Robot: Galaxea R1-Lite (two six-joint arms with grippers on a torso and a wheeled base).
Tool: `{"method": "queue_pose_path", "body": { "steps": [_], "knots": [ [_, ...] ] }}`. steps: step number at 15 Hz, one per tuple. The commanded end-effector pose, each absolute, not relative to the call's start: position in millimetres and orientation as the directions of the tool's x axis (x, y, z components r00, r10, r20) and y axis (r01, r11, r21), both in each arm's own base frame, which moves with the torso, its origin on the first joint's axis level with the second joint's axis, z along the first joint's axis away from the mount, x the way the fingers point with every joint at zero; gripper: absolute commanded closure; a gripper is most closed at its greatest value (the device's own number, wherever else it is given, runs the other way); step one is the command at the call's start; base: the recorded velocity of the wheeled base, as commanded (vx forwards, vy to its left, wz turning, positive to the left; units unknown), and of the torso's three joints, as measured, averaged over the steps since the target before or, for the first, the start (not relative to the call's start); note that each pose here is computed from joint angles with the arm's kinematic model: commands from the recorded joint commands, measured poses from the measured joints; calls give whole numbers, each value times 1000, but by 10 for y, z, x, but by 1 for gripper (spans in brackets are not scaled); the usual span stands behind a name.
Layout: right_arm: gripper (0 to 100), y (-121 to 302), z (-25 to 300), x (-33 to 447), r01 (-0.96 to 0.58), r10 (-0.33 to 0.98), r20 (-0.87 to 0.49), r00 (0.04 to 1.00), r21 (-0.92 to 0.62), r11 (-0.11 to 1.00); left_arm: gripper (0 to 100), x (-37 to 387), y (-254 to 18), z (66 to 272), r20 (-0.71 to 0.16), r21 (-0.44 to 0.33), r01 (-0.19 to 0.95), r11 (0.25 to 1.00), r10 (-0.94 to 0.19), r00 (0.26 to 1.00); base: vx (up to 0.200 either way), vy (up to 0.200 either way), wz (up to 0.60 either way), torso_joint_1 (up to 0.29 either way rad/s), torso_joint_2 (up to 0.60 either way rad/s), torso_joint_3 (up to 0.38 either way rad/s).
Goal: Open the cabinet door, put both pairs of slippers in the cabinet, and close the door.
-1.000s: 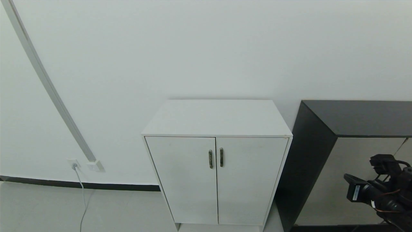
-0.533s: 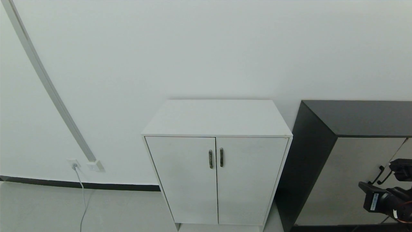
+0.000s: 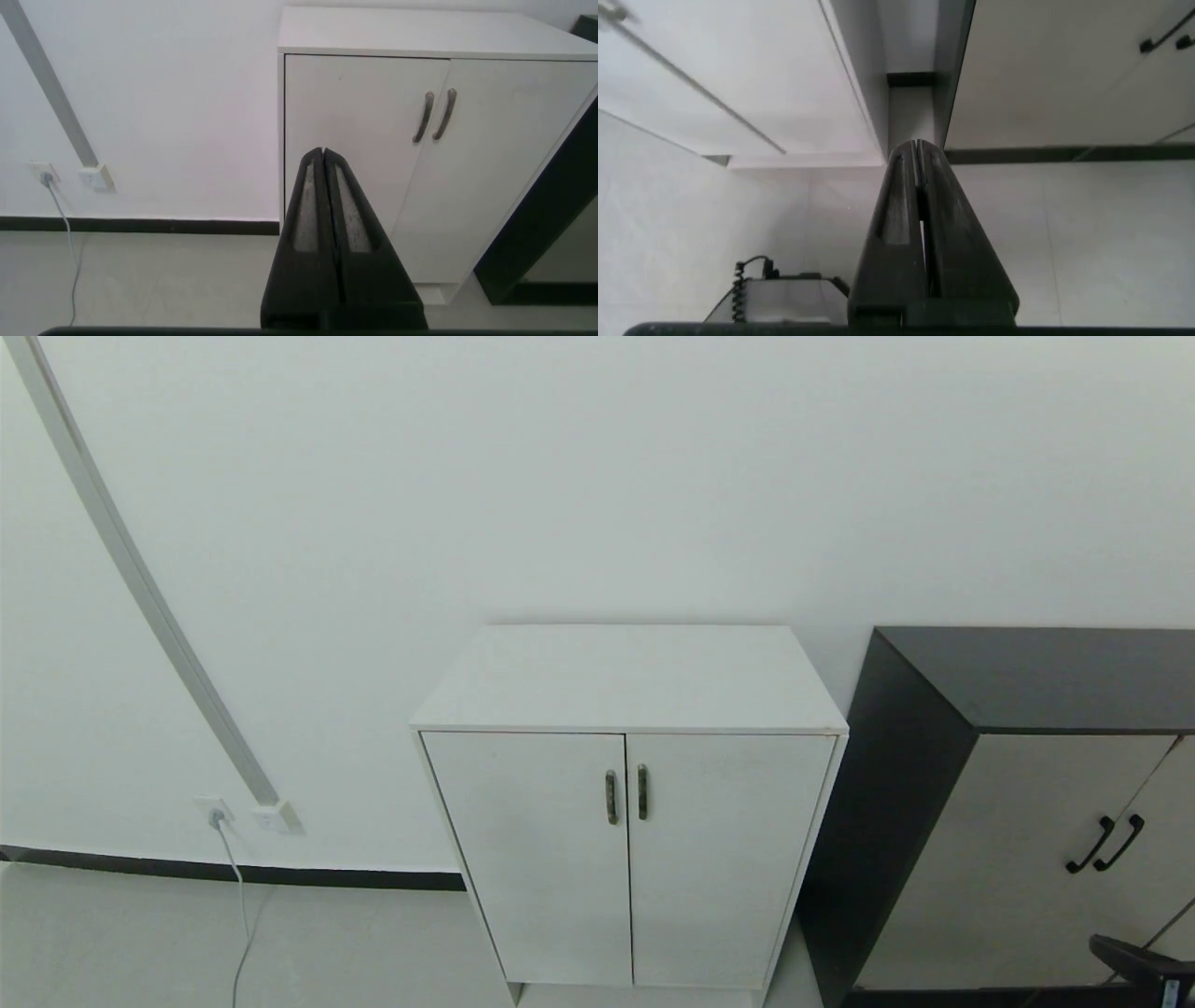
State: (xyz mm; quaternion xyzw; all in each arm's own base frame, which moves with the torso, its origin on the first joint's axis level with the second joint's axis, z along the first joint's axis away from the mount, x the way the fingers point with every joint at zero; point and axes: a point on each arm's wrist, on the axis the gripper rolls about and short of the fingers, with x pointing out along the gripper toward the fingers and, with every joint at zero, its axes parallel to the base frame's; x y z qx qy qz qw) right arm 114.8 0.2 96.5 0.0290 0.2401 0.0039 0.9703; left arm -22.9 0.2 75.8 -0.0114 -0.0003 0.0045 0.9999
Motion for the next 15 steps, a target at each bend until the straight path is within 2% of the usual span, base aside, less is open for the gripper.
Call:
{"method": "queue_pose_path", "body": {
  "steps": [1, 9, 15],
  "knots": [
    [100, 18, 1055, 877, -17, 39, -397, 917, 58, 998, 100, -229, 2, 757, 0, -23, -9, 1000, 9, 1000, 0, 0, 0, 0, 0, 0],
    [100, 25, 983, 296, -95, 88, -305, 948, -11, 995, 100, -229, 2, 757, 0, -23, -9, 1000, 9, 1000, 0, 0, 0, 0, 0, 0],
    [100, 14, 851, 52, -166, 157, -268, 951, -12, 986, 100, -229, 2, 757, 0, -23, -9, 1000, 9, 1000, 0, 0, 0, 0, 0, 0]
  ]
}}
